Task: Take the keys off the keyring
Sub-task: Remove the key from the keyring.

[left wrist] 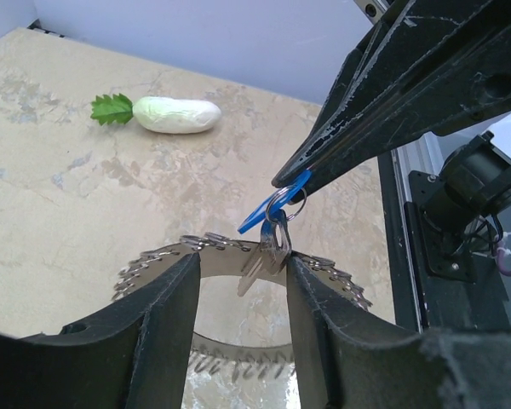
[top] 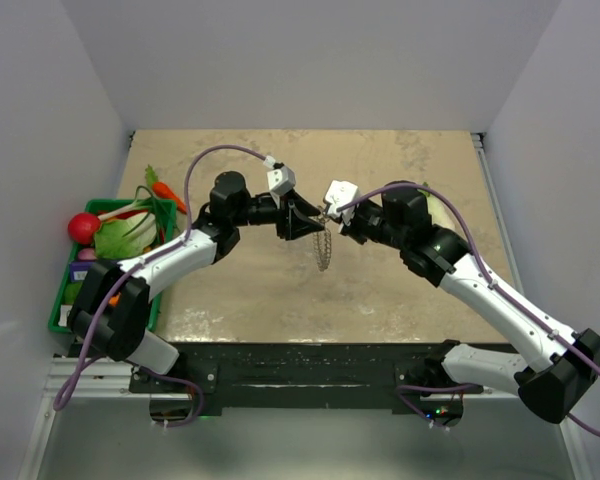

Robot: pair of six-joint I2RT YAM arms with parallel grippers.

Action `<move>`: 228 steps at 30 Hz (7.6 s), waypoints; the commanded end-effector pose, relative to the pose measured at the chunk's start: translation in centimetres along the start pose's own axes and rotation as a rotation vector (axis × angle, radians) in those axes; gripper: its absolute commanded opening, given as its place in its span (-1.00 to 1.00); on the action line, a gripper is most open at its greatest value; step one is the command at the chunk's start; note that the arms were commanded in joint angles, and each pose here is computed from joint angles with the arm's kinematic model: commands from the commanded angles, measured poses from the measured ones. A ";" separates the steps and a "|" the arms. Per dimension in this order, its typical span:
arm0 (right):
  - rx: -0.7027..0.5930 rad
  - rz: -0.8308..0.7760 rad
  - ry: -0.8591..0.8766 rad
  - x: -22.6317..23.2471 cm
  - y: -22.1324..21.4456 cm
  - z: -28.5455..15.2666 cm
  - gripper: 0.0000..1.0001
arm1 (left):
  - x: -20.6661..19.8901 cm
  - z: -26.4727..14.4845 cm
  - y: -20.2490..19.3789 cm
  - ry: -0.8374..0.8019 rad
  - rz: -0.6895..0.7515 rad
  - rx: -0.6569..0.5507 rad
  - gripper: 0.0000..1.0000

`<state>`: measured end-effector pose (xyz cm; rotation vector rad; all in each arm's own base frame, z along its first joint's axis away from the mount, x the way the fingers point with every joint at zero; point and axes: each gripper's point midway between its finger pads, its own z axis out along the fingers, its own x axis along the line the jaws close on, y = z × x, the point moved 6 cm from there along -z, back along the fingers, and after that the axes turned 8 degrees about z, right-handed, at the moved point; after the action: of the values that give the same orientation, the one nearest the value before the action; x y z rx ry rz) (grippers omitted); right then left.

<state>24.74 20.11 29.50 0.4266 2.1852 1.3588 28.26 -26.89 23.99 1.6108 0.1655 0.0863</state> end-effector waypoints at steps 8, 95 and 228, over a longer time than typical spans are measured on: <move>-0.135 -0.022 -0.015 -0.4 3.2 -1.6 -1.00 | -0.5 0.3 0.4 -0.065 0.066 -0.025 -0.04; -0.061 -0.074 0.215 2.4 0.8 -0.9 -1.00 | 1.3 -2.4 4.8 0.039 0.324 0.052 -0.43; -0.098 0.145 -0.178 -2.6 1.5 0.8 -1.00 | 1.3 2.4 2.6 0.053 0.085 0.068 -0.18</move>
<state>27.36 19.92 27.71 0.6825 2.1002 1.3238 29.54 -28.49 25.40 1.7125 0.1777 0.1362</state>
